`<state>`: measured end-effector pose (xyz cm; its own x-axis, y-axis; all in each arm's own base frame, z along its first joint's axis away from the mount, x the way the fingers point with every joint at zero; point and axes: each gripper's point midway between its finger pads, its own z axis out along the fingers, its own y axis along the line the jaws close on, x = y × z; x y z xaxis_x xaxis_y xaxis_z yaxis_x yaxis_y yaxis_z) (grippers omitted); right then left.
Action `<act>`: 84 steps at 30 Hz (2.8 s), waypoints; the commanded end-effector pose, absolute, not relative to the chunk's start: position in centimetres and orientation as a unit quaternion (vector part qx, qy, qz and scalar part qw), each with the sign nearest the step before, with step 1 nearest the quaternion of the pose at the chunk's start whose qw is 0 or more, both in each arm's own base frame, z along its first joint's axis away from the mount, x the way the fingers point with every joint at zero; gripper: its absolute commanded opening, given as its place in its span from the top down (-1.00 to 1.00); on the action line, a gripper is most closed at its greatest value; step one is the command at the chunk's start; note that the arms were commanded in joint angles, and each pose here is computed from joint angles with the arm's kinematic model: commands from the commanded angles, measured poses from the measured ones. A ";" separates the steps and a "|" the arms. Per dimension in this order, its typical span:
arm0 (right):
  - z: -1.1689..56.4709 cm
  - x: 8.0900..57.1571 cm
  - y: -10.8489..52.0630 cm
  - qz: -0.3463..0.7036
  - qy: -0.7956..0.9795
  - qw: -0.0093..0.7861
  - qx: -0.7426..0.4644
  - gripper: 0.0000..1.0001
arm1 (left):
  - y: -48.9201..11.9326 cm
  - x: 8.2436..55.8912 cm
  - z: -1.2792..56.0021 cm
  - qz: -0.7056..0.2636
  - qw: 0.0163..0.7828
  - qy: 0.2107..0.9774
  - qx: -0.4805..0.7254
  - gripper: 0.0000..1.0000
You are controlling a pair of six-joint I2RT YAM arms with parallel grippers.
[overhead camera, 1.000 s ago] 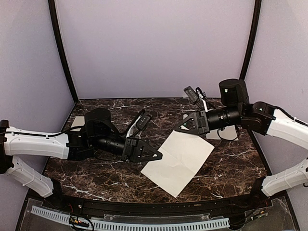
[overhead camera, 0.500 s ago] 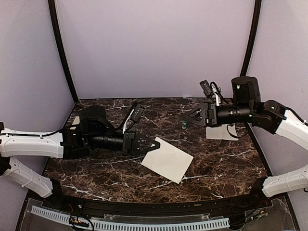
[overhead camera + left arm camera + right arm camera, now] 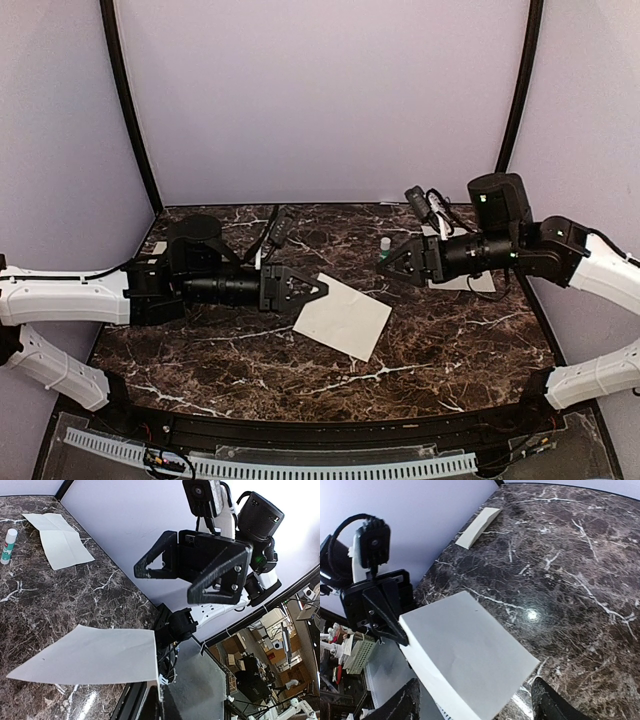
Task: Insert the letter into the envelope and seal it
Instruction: Fold the letter.
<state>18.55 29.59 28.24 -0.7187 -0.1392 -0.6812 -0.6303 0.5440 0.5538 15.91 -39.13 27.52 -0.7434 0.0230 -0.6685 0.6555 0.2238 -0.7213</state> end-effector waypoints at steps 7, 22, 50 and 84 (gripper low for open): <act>30.8 13.9 33.8 0.496 0.744 0.283 -0.346 -0.08 | -40.1 13.8 30.2 -0.622 0.249 0.685 0.286 1.00; 29.1 11.4 35.3 0.506 0.736 0.240 -0.380 0.43 | -40.5 13.1 32.0 -0.644 0.240 0.661 0.301 1.00; 28.0 12.1 36.1 0.500 0.750 0.227 -0.369 1.00 | -34.9 15.8 31.5 -0.511 0.331 0.752 0.252 -0.29; 31.0 8.9 38.5 0.574 0.680 0.171 -0.423 1.00 | -37.7 10.5 32.3 -0.583 0.234 0.676 0.385 0.46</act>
